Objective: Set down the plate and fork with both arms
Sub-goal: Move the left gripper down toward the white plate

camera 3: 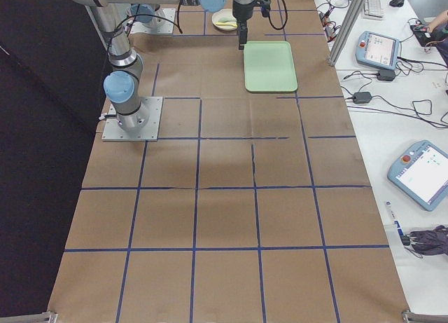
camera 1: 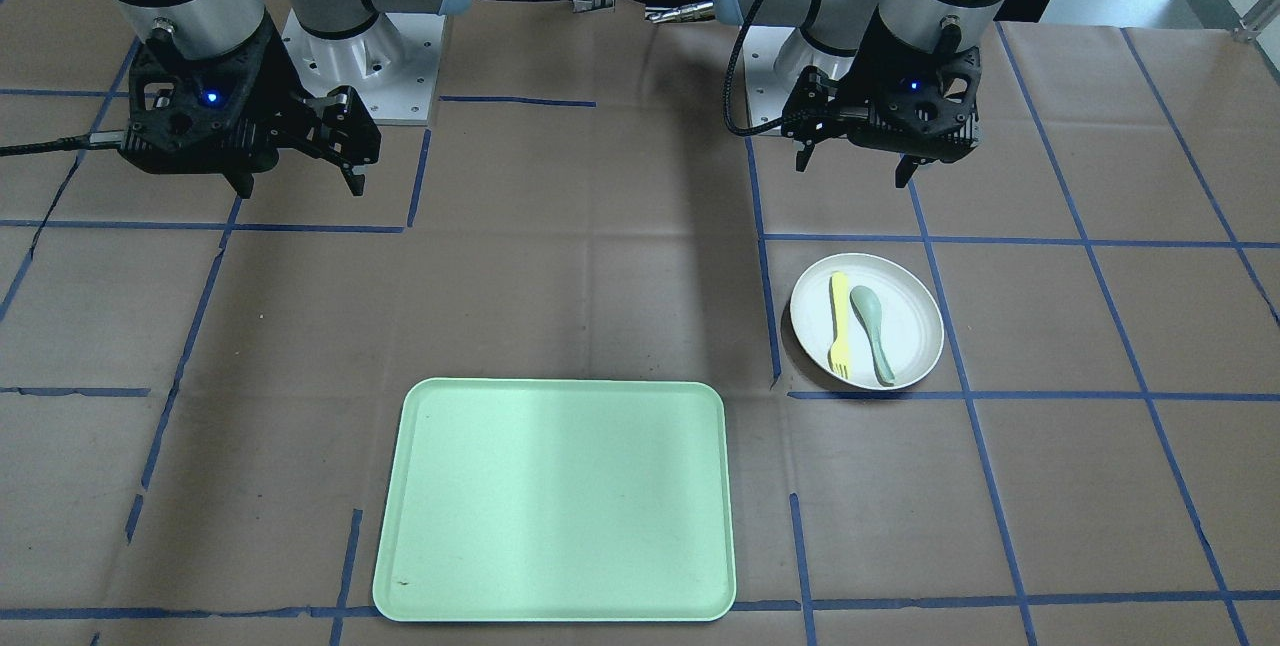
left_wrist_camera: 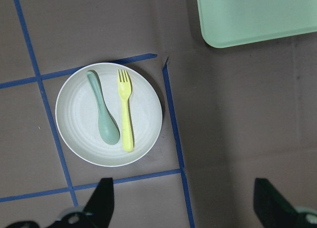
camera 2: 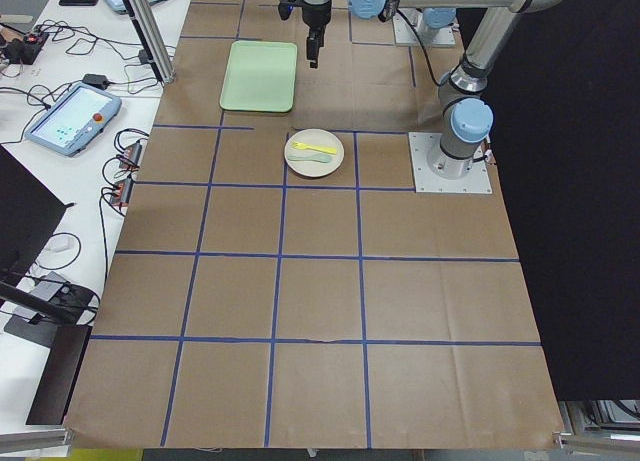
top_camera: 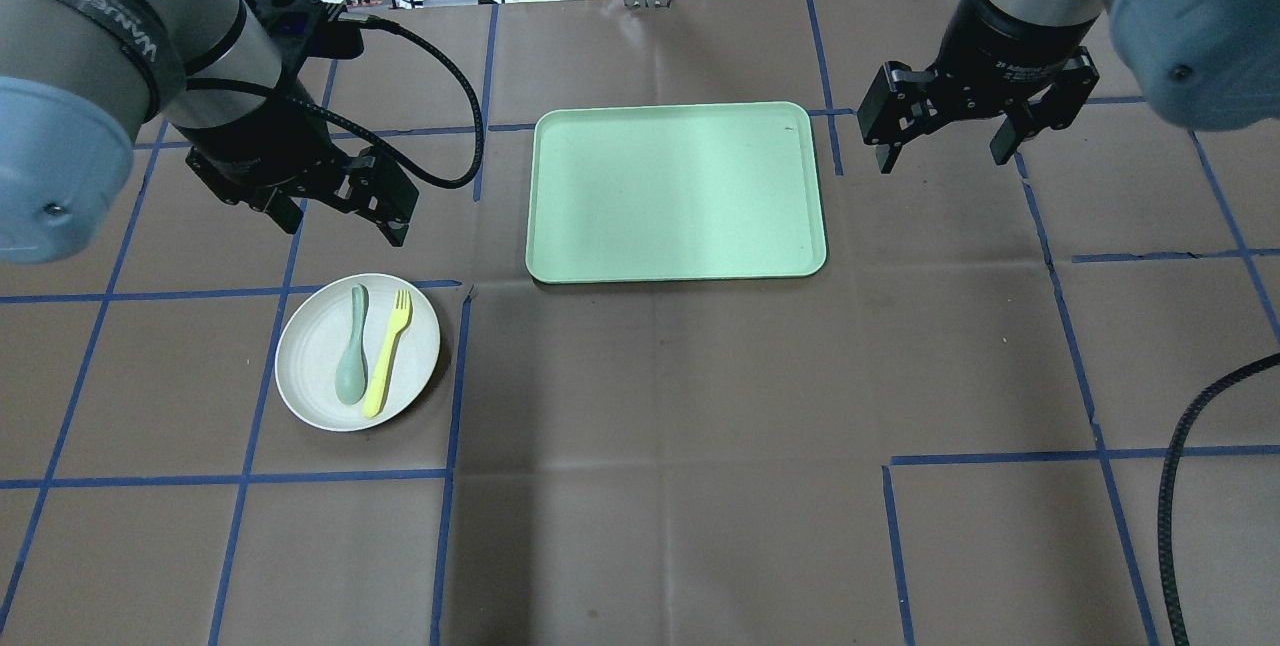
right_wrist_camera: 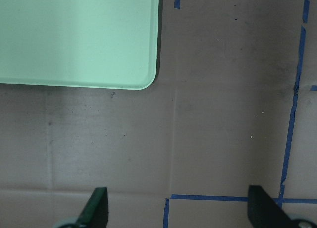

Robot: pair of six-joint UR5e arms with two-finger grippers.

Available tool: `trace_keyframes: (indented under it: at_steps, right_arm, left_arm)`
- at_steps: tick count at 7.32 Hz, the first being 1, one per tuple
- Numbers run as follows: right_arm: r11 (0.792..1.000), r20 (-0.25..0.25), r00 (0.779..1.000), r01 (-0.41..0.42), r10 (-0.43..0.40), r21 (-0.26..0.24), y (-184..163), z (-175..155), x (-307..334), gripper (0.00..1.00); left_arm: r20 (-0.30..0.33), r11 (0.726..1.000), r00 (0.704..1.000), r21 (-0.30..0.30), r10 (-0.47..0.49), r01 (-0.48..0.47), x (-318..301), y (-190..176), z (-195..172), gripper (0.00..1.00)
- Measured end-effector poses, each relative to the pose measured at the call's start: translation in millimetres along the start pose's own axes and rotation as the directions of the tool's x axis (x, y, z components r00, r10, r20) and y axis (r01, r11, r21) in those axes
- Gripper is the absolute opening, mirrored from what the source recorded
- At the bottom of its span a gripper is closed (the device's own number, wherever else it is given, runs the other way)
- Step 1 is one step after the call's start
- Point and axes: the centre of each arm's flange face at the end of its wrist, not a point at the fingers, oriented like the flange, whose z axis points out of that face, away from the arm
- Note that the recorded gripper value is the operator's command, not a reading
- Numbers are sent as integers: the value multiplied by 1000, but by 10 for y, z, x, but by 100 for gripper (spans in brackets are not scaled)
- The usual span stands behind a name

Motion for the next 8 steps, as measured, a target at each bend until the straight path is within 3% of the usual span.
trace_keyframes:
  at_steps: [8]
  right_arm:
    - [1000,0,1000,0,0,2,7,-10,0,100]
  left_arm:
    - [14,1000,1000,-16,11,-10,-27,13,-19,100]
